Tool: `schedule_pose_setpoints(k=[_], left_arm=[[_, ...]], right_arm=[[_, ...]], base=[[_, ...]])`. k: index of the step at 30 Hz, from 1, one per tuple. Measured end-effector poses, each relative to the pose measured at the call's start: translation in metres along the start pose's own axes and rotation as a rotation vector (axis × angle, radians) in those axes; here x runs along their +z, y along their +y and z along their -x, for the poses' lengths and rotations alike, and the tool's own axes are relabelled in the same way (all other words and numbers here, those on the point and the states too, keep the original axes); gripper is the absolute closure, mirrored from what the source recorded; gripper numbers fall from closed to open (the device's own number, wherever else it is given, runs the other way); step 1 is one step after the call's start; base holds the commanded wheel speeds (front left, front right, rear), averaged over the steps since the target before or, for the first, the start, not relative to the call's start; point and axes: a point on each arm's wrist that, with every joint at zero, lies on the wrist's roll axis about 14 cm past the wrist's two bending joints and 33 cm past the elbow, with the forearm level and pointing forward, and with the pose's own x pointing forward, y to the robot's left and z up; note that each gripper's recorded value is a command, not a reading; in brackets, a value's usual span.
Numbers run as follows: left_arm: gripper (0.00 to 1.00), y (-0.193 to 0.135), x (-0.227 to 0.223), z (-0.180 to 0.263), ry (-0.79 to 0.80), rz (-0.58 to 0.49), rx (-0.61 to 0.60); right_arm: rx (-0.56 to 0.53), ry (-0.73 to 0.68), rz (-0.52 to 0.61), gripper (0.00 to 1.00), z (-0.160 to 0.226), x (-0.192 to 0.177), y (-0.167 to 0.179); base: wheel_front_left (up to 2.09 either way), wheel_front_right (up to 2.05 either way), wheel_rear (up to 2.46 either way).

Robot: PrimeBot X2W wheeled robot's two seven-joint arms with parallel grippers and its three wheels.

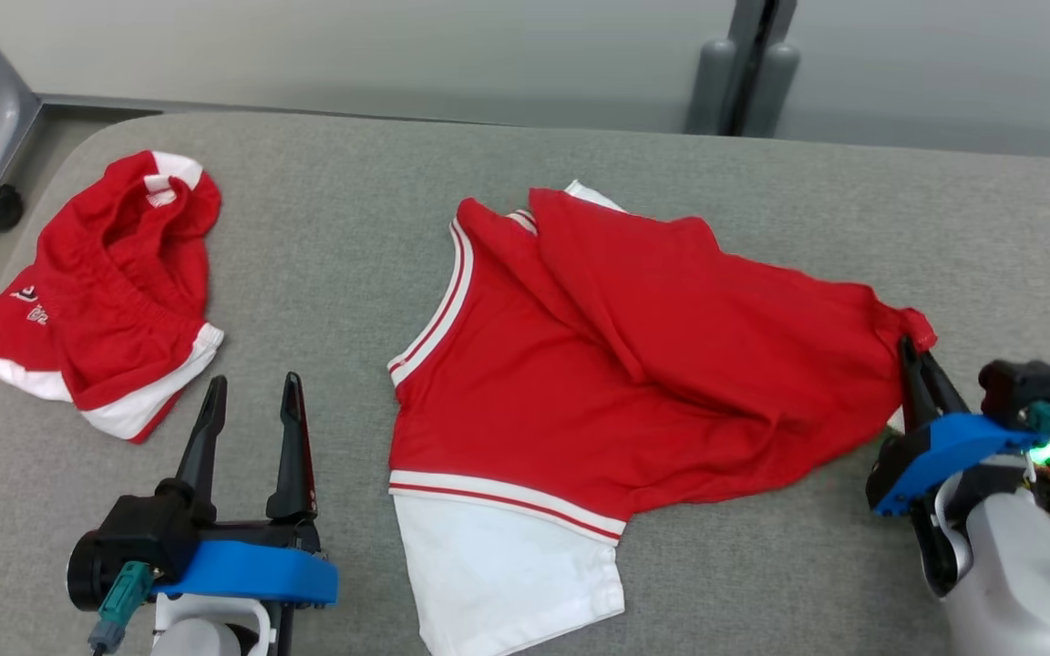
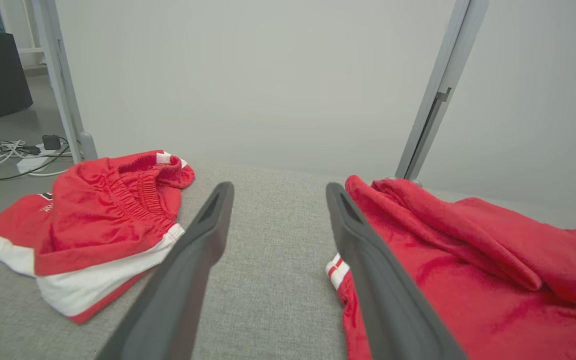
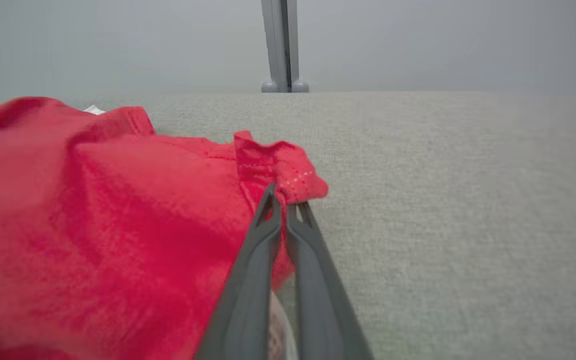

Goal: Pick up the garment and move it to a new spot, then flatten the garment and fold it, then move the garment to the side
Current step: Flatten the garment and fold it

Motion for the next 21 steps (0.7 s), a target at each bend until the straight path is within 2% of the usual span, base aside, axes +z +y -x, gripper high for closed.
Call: schedule_pose_setpoints(k=[13, 19, 21], left_arm=[[0.00, -0.026, 0.005, 0.012, -0.017, 0.011, -0.078], [0.00, -0.031, 0.006, 0.017, -0.022, 0.012, -0.092], [0.00, -0.031, 0.008, 0.018, -0.026, 0.012, -0.093]], right_arm=[[-0.157, -0.084, -0.149, 1.00, 0.105, -0.013, -0.047], [-0.207, -0.055, -0.187, 1.00, 0.141, -0.027, -0.057], [-0.226, -0.039, -0.197, 0.00, 0.152, -0.032, -0.061]], base=[[0.00, 0.00, 0.00], [0.00, 0.00, 0.00], [0.00, 0.00, 0.00]])
